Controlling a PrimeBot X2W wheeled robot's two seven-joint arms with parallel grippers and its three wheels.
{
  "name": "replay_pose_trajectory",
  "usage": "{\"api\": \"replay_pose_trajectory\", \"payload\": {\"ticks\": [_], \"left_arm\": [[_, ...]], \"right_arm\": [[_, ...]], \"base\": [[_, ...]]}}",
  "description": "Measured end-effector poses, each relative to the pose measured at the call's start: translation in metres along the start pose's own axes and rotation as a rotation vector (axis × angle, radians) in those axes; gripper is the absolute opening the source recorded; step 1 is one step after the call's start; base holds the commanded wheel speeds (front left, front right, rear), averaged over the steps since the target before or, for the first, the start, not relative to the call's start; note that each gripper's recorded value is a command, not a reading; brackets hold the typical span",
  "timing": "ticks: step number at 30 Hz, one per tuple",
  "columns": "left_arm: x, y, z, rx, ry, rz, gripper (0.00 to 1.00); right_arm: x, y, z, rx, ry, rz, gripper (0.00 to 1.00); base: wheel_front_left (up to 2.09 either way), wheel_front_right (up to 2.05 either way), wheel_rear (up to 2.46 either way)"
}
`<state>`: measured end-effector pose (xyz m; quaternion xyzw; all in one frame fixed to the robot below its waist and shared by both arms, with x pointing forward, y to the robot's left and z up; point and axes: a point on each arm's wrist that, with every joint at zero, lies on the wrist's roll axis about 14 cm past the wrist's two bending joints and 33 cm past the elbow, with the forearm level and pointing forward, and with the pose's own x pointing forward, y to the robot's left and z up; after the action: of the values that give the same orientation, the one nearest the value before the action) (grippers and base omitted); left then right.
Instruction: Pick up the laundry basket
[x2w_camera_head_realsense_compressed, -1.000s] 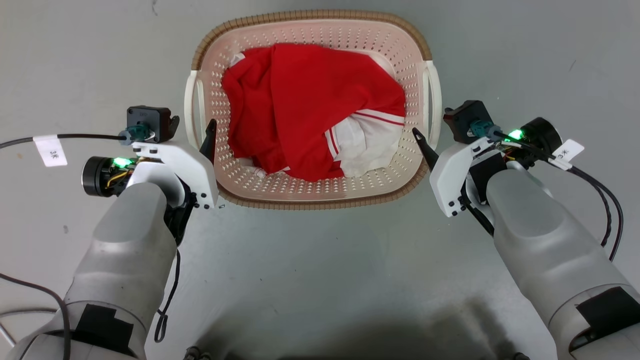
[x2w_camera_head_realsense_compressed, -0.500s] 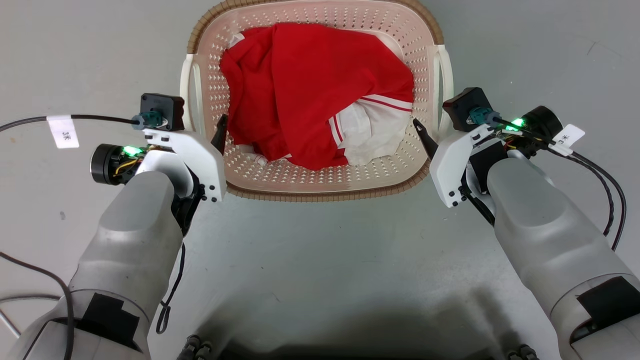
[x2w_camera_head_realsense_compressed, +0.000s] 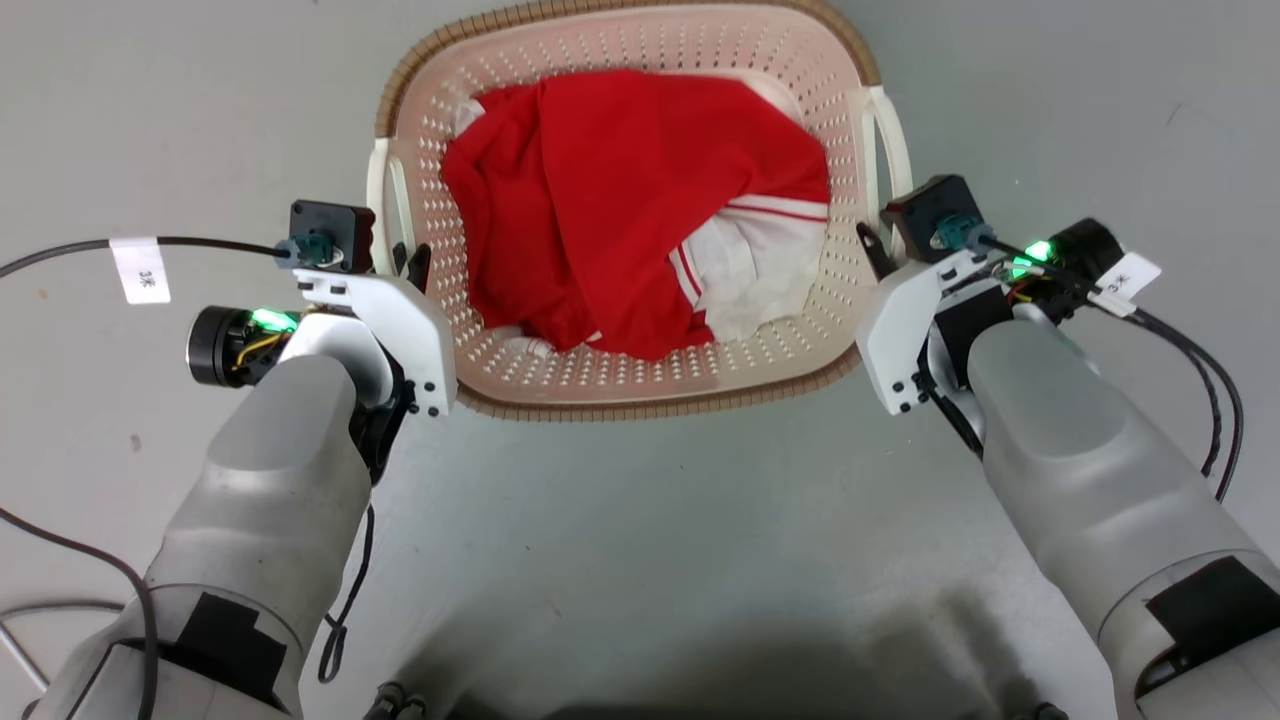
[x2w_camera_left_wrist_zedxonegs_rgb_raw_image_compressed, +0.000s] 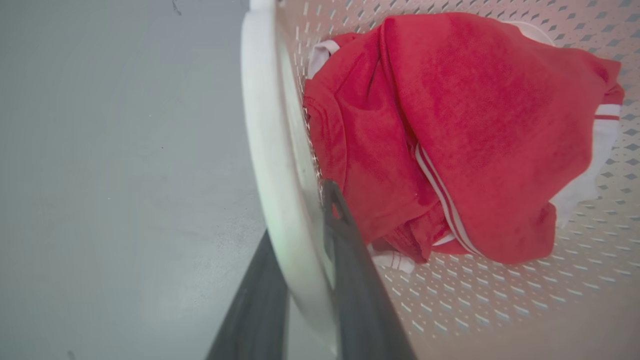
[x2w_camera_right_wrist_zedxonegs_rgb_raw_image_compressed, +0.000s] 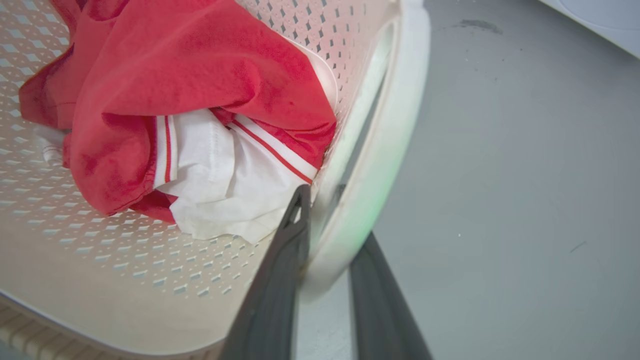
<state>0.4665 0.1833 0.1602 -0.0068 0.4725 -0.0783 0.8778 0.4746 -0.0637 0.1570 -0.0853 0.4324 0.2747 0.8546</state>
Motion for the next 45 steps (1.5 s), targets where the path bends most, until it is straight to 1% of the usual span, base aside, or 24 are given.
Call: {"api": "replay_pose_trajectory", "payload": {"ticks": [6, 10, 11, 12, 18, 19, 20, 28, 35, 45], "left_arm": [[-0.013, -0.003, 0.003, -0.002, 0.008, -0.003, 0.0], [-0.026, -0.009, 0.01, -0.001, 0.004, -0.011, 0.0], [-0.034, -0.012, 0.01, -0.003, 0.007, -0.015, 0.0], [-0.034, -0.012, 0.01, -0.003, 0.007, -0.015, 0.0], [-0.059, -0.023, 0.011, -0.008, 0.011, -0.034, 0.0], [-0.069, -0.028, 0.011, -0.002, 0.014, -0.042, 0.0], [-0.069, -0.028, 0.011, -0.002, 0.014, -0.042, 0.0], [-0.105, -0.043, 0.02, 0.021, 0.0, -0.073, 0.0], [-0.136, -0.059, 0.023, 0.045, 0.002, -0.105, 0.0], [-0.167, -0.074, 0.012, 0.073, 0.01, -0.131, 0.0]], "right_arm": [[-0.014, 0.005, 0.003, -0.005, 0.019, 0.002, 0.0], [-0.029, 0.007, 0.009, -0.015, 0.027, -0.002, 0.0], [-0.038, 0.01, 0.011, -0.015, 0.03, -0.003, 0.0], [-0.038, 0.01, 0.011, -0.015, 0.03, -0.003, 0.0], [-0.069, 0.016, 0.014, -0.019, 0.038, -0.018, 0.0], [-0.08, 0.018, 0.014, -0.022, 0.044, -0.024, 0.0], [-0.08, 0.018, 0.014, -0.022, 0.044, -0.024, 0.0], [-0.122, 0.024, 0.021, -0.02, 0.037, -0.057, 0.0], [-0.159, 0.032, 0.016, -0.004, 0.044, -0.086, 0.0], [-0.193, 0.045, 0.0, 0.019, 0.057, -0.11, 0.0]], "base": [[0.0, 0.0, 0.0], [0.0, 0.0, 0.0], [0.0, 0.0, 0.0], [0.0, 0.0, 0.0], [0.0, 0.0, 0.0], [0.0, 0.0, 0.0], [0.0, 0.0, 0.0], [0.0, 0.0, 0.0], [0.0, 0.0, 0.0], [0.0, 0.0, 0.0]]}}
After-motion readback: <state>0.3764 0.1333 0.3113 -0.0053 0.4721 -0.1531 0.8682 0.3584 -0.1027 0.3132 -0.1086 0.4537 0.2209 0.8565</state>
